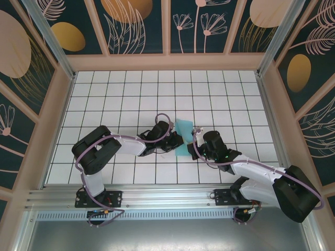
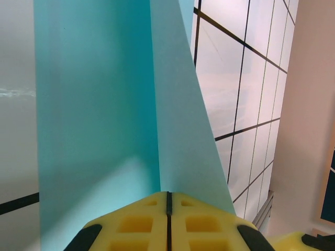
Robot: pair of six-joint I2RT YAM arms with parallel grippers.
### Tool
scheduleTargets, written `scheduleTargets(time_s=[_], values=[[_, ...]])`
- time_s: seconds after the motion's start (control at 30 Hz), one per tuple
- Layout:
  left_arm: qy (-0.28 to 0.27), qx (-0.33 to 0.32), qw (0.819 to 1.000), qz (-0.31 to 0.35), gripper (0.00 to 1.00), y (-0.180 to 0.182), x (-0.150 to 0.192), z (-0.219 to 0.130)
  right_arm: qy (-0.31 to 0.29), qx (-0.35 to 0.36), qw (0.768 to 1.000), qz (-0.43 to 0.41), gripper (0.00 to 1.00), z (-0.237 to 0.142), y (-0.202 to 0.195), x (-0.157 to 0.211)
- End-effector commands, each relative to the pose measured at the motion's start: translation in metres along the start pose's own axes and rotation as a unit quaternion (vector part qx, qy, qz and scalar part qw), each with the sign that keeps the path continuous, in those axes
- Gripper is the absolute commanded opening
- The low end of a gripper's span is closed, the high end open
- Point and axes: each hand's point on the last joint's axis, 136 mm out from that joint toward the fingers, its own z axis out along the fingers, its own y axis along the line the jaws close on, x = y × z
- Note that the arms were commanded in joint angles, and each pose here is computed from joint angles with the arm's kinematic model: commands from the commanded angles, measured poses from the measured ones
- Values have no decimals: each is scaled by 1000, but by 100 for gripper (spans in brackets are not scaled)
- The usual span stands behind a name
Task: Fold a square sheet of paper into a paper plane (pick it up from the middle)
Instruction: Fold the triangle a second time at the center of the table.
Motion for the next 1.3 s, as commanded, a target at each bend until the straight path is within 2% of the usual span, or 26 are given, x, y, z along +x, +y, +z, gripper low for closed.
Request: scheduleTargets(time_s=[0.0,0.17,0.33,0.43,0.57,0.73,0.9,1.13,1.27], values=[[4,12,1000,-2,10,-4,2,-2,-19,-9,1000,-6,0,0,6,-12],[-33,-21,999,4,12,4,-8,-16,-10,-40,999,32,0,2,18,-18],[-105,-64,992,-8,13,26,-31,-59,6,-71,992,105,0,12,37,-29],[-156,-88,984,-15,14,39,-48,-92,10,-73,990,124,0,19,52,-43],[-226,-122,966,-12,15,49,-65,-140,-15,-60,989,136,0,18,69,-82],[-283,-146,948,2,16,49,-76,-182,-29,-57,989,137,0,17,81,-115],[-289,-136,948,5,16,46,-73,-192,10,-51,990,131,0,34,85,-97],[-243,-121,962,0,14,53,-60,-169,75,-65,982,158,0,52,97,-51],[-219,-116,969,-9,12,59,-54,-156,90,-74,982,150,0,59,105,-42]])
